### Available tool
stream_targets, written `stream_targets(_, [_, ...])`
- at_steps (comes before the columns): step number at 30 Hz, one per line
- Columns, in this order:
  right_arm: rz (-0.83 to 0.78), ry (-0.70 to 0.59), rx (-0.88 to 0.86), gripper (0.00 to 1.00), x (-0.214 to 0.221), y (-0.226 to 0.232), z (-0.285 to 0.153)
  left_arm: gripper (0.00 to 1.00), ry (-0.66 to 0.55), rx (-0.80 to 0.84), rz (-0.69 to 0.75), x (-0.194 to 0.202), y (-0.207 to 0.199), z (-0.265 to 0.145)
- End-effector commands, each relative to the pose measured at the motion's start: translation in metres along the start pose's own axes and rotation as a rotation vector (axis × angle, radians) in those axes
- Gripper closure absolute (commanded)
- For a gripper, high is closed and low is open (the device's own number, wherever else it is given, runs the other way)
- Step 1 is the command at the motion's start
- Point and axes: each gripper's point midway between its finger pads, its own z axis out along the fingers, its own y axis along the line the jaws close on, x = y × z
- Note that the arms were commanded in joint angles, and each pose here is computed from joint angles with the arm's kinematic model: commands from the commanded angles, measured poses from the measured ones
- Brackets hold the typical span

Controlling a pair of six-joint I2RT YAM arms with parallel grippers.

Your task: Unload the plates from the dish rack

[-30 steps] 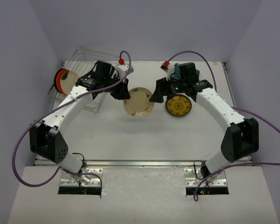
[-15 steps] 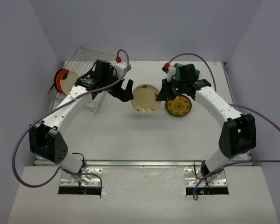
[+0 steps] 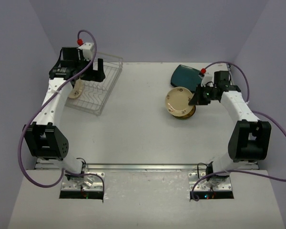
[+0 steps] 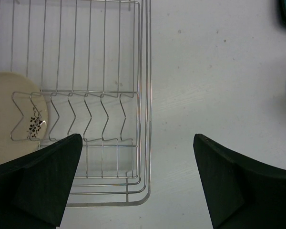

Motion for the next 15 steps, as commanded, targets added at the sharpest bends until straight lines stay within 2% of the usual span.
stream_targets(1, [-0.002,0.002,0.058,1.00,-0.003,-0.027,0.001,0.00,-0.031,-0.066,0.010,-0.008,0.009,-0.003])
stream_targets(7, [0.059,0.086,0.058,1.00,0.003,-0.042,0.012,0.00,-0.026,-0.189,-0.029,-0.003,0.042,-0.005])
stream_targets(9, [0.072,0.106,0.063,0.96,0.007,-0.046,0.016,0.00,-0.036,-0.240,-0.053,-0.004,0.054,-0.007])
stream_targets(11, [0.071,0.109,0.071,0.87,0.005,-0.048,0.016,0.00,-0.045,-0.270,-0.072,-0.006,0.063,-0.010])
stream_targets(13, [0.069,0.112,0.086,0.52,-0.002,-0.050,0.014,0.00,-0.049,-0.296,-0.093,-0.007,0.074,-0.013])
stream_targets(14, [0.069,0.110,0.102,0.29,-0.005,-0.051,0.011,0.00,-0.052,-0.309,-0.101,-0.009,0.080,-0.015])
stream_targets(15, [0.062,0.095,0.115,0.11,-0.010,-0.051,0.007,0.00,-0.047,-0.317,-0.103,-0.009,0.084,-0.015])
